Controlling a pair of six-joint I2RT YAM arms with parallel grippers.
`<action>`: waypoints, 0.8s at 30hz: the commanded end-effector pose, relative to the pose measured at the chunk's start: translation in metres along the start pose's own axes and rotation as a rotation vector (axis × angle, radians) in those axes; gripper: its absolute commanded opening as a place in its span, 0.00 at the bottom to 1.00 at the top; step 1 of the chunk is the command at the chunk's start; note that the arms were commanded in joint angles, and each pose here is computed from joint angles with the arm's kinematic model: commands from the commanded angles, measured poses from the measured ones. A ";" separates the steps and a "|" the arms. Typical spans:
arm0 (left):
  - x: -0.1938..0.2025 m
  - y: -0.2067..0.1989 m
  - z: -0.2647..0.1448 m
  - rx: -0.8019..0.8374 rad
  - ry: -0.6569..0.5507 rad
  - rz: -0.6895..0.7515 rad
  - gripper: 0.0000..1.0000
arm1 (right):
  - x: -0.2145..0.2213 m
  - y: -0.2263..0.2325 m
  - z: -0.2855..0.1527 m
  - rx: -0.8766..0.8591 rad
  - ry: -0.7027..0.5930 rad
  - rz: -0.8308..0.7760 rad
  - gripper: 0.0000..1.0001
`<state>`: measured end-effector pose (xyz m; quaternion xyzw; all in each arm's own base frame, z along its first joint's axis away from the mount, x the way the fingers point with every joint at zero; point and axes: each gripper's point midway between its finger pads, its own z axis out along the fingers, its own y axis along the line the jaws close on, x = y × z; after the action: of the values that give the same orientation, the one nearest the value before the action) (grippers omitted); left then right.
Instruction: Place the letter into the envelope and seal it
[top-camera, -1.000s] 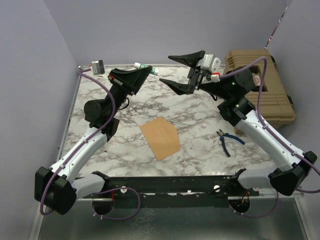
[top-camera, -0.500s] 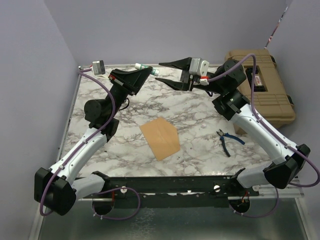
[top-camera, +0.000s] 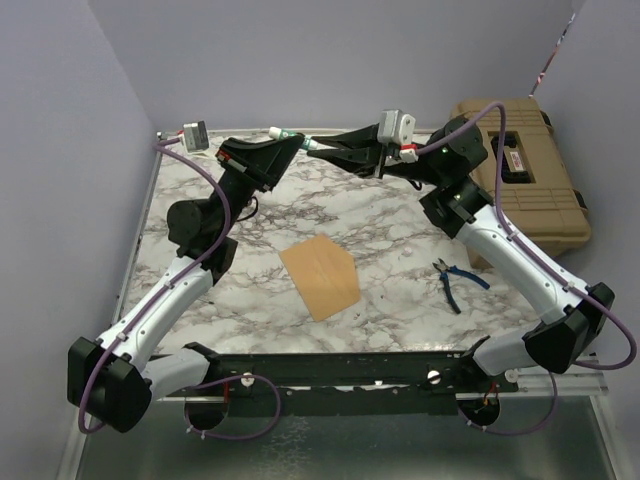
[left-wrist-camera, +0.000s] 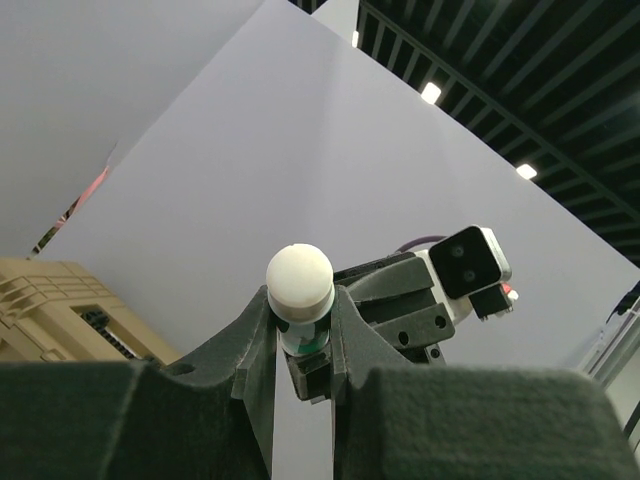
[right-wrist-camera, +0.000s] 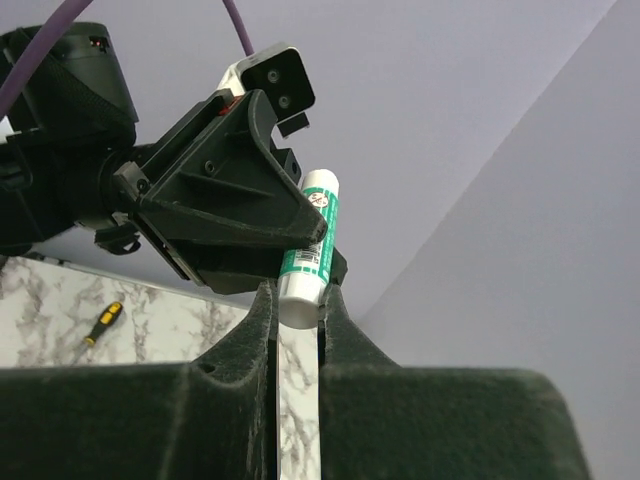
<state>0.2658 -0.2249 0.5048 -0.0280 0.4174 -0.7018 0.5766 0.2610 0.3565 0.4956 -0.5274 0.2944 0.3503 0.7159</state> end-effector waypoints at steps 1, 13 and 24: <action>-0.005 -0.018 0.001 0.050 0.002 0.039 0.00 | -0.027 -0.007 0.002 0.056 -0.104 0.060 0.01; -0.016 -0.042 -0.003 0.160 -0.050 0.320 0.00 | -0.073 -0.051 -0.014 0.361 -0.498 1.108 0.01; -0.024 -0.043 0.010 0.112 -0.062 0.101 0.00 | -0.084 -0.028 -0.026 0.312 -0.429 0.609 0.58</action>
<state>0.2499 -0.2167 0.5308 0.0289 0.3730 -0.6593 0.6522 0.2555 0.3510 0.5210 -0.1329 0.4486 0.7106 0.5255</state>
